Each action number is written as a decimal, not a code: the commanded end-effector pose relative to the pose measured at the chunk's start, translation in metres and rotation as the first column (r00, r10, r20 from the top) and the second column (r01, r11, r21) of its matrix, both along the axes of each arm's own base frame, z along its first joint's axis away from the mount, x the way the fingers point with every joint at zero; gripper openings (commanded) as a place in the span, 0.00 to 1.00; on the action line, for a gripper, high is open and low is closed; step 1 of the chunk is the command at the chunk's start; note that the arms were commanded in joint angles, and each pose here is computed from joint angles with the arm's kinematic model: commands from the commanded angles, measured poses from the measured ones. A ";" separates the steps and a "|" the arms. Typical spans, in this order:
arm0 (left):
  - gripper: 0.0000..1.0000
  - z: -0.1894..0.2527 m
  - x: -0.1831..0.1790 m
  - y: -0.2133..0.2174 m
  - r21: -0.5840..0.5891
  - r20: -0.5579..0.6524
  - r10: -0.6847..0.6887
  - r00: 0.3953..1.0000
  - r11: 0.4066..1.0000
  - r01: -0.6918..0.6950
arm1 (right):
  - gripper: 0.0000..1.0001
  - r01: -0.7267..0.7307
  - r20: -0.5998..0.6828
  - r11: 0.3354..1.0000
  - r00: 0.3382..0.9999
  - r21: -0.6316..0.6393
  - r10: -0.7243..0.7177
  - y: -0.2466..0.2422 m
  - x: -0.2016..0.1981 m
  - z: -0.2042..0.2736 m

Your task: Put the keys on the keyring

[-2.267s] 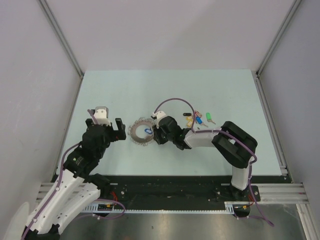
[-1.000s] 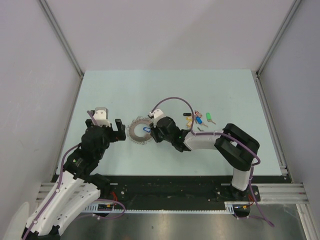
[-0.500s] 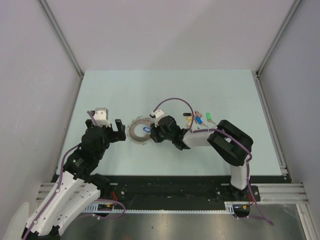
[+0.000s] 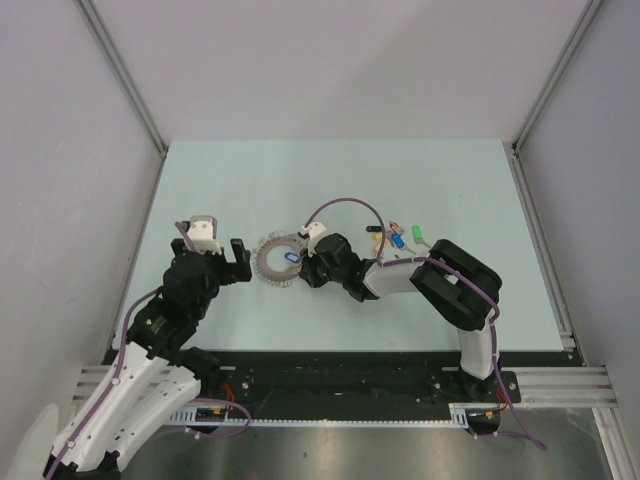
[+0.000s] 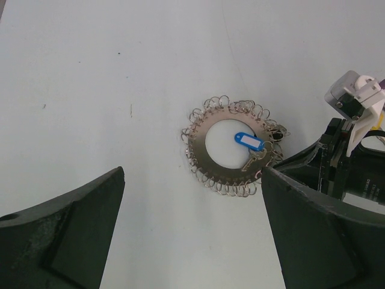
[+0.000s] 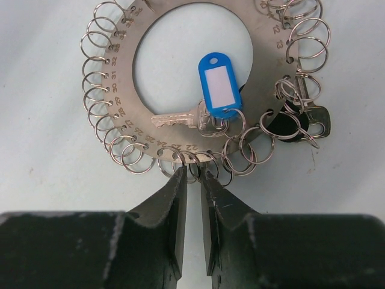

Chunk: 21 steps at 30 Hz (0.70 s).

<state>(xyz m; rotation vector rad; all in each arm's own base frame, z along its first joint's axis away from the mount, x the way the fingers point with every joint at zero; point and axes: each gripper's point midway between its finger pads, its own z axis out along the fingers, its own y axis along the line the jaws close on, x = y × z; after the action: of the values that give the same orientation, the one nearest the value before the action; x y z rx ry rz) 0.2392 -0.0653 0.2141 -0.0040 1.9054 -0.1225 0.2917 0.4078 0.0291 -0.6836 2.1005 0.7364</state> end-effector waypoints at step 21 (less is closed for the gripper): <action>1.00 0.008 0.004 0.000 0.005 0.038 -0.007 0.999 1.000 0.007 | 0.04 -0.059 0.069 0.996 0.996 0.065 0.055 0.013 0.008 0.019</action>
<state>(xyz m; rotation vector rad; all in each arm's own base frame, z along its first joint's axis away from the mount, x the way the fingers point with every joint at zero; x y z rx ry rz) 0.2392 -0.0652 0.2140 -0.0043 1.9057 -0.1221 0.2934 0.4196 0.0318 -0.6988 2.0496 0.8238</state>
